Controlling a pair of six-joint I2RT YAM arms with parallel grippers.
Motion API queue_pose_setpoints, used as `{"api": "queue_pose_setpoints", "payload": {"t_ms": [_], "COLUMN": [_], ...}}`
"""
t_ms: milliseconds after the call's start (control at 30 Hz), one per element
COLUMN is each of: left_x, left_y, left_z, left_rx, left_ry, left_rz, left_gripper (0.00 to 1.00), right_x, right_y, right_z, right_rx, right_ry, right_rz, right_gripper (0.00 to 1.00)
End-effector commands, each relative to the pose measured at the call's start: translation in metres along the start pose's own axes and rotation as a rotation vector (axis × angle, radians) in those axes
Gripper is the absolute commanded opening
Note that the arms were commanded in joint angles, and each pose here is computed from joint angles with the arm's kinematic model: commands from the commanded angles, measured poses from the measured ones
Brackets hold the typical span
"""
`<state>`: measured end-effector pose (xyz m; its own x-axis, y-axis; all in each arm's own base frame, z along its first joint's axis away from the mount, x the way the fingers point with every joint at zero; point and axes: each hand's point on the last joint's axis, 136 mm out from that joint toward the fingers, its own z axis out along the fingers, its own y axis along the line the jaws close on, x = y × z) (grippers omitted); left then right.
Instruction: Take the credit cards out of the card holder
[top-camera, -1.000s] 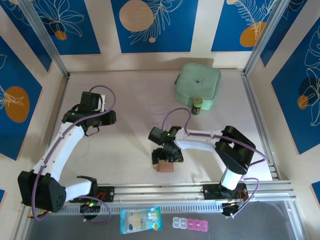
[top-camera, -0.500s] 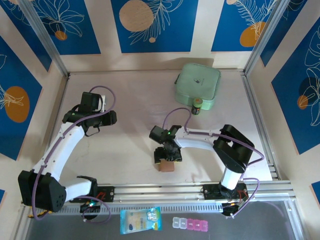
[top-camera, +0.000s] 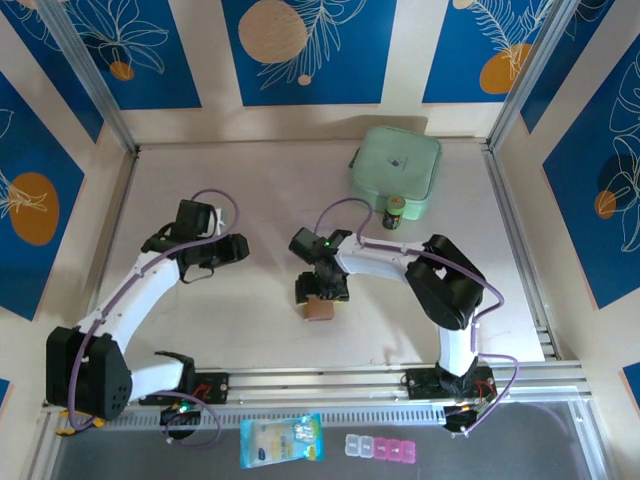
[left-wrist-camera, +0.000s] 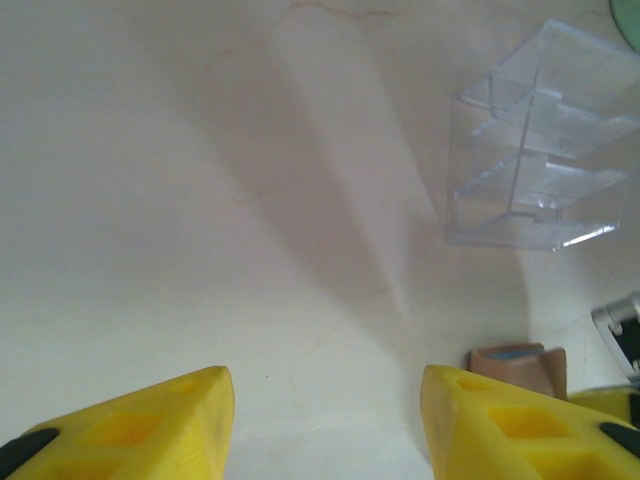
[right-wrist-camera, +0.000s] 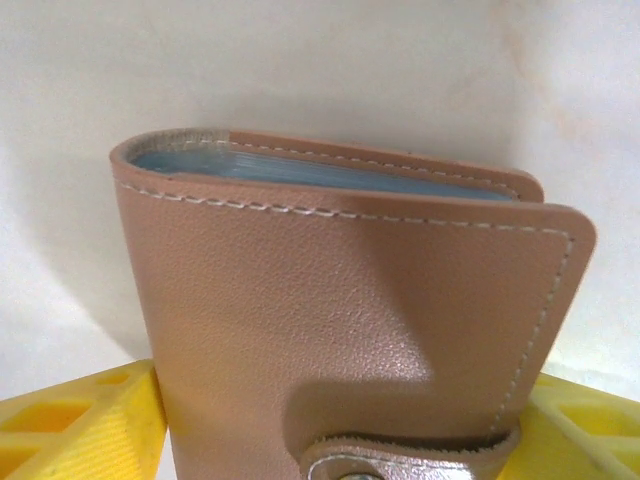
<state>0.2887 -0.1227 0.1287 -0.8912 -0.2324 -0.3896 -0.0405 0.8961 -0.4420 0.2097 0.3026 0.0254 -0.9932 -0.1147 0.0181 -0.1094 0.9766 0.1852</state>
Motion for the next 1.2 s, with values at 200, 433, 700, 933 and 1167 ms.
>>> {"api": "queue_pose_setpoints", "payload": {"t_ms": [200,433,700,933,1167], "left_x": [0.026,0.040,0.062,0.083,0.101], "left_y": [-0.038,-0.051,-0.076,-0.090,-0.097], "left_z": [0.027,0.039,0.058,0.080,0.094], "left_rx": [0.147,0.144,0.202,0.257,0.314], "left_ry": [0.031,0.051,0.093,0.155,0.202], "left_rz": [-0.046,-0.033,-0.043,-0.072,-0.106], "left_gripper": [0.46,0.43,0.29,0.12,0.00], "right_x": [-0.001,0.005,0.014,0.013,0.006], "right_y": [0.006,0.005,-0.018,-0.018,-0.013], "right_z": [-0.001,-0.029,-0.043,-0.042,-0.036], "right_rx": [-0.023,-0.112,-0.152,-0.180,-0.163], "right_ry": [0.015,-0.072,-0.116,-0.125,-0.101], "right_rz": [-0.014,-0.024,0.001,-0.035,-0.040], "right_gripper": [0.87,0.89,0.80,0.67,0.52]}}
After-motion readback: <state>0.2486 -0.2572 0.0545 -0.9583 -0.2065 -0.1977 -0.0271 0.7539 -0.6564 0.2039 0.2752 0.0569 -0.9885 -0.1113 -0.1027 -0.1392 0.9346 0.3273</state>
